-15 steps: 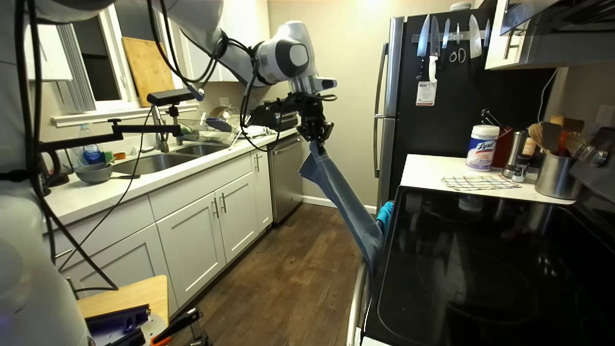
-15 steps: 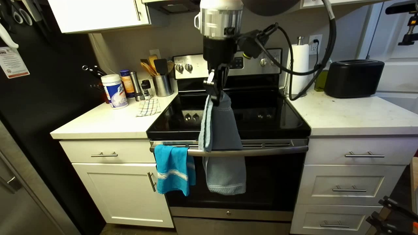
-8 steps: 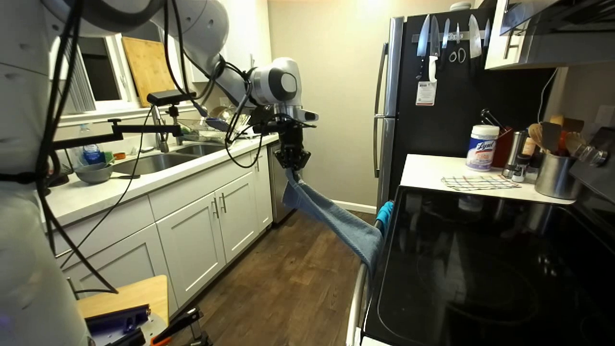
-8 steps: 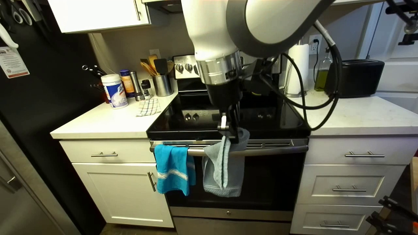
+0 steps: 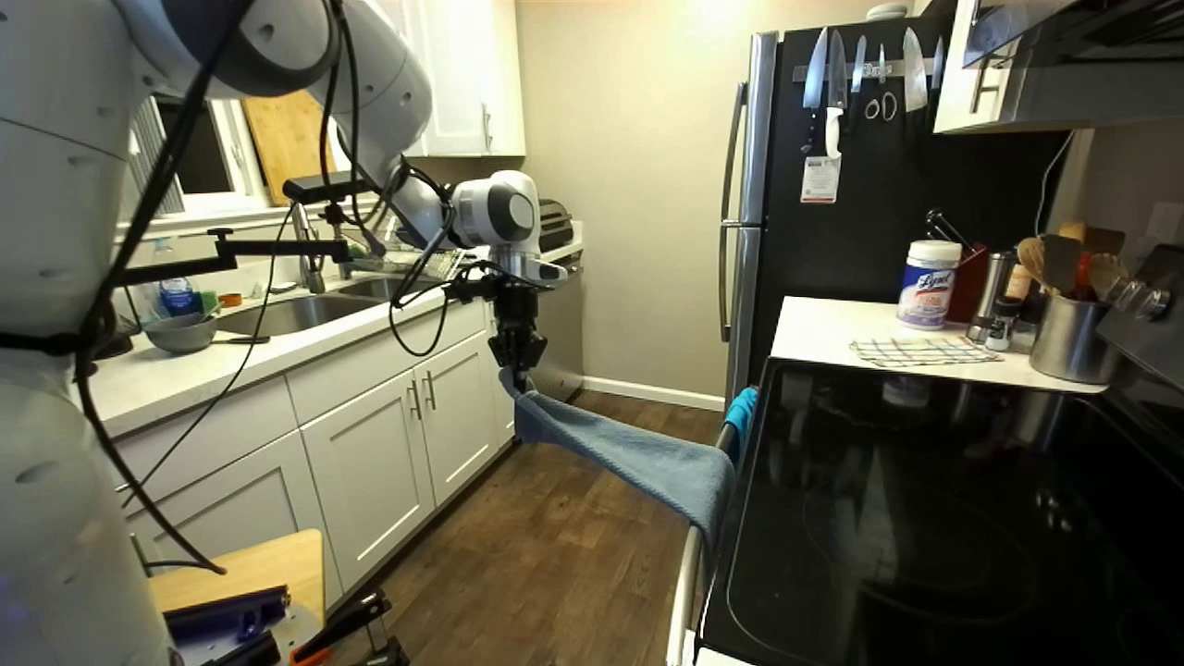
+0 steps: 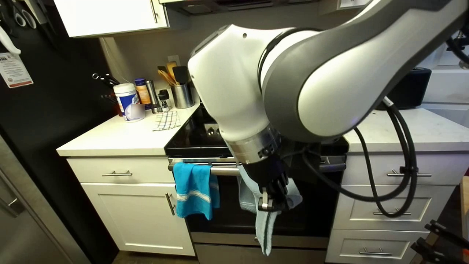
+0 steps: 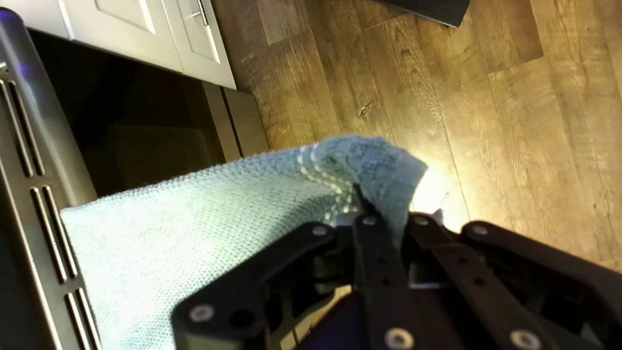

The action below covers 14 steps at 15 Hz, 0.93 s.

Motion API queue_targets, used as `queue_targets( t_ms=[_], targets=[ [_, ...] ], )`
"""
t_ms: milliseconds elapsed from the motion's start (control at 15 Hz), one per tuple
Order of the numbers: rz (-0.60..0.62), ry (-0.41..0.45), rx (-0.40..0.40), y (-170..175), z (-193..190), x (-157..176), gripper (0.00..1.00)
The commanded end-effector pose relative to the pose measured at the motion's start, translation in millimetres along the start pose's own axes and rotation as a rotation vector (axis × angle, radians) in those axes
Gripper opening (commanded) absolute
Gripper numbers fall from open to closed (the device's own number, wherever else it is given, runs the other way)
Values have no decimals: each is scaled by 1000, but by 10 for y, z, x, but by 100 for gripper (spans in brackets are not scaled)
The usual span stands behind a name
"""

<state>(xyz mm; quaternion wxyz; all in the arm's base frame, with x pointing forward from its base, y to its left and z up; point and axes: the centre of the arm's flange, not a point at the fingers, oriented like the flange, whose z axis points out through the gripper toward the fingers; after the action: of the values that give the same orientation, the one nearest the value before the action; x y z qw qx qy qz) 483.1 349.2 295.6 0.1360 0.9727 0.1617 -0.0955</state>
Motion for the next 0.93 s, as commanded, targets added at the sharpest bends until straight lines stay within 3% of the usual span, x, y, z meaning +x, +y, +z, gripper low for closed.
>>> queue_targets(
  t_ms=[0,200,600,867],
  targets=[
    [0,-36,-32,-250,161,-35,2],
    [-28,-47,-32,-120,323,107,2],
    [86,-98,-5,433,534,505,2],
    [113,-114,-8,508,618,609,2]
  ],
)
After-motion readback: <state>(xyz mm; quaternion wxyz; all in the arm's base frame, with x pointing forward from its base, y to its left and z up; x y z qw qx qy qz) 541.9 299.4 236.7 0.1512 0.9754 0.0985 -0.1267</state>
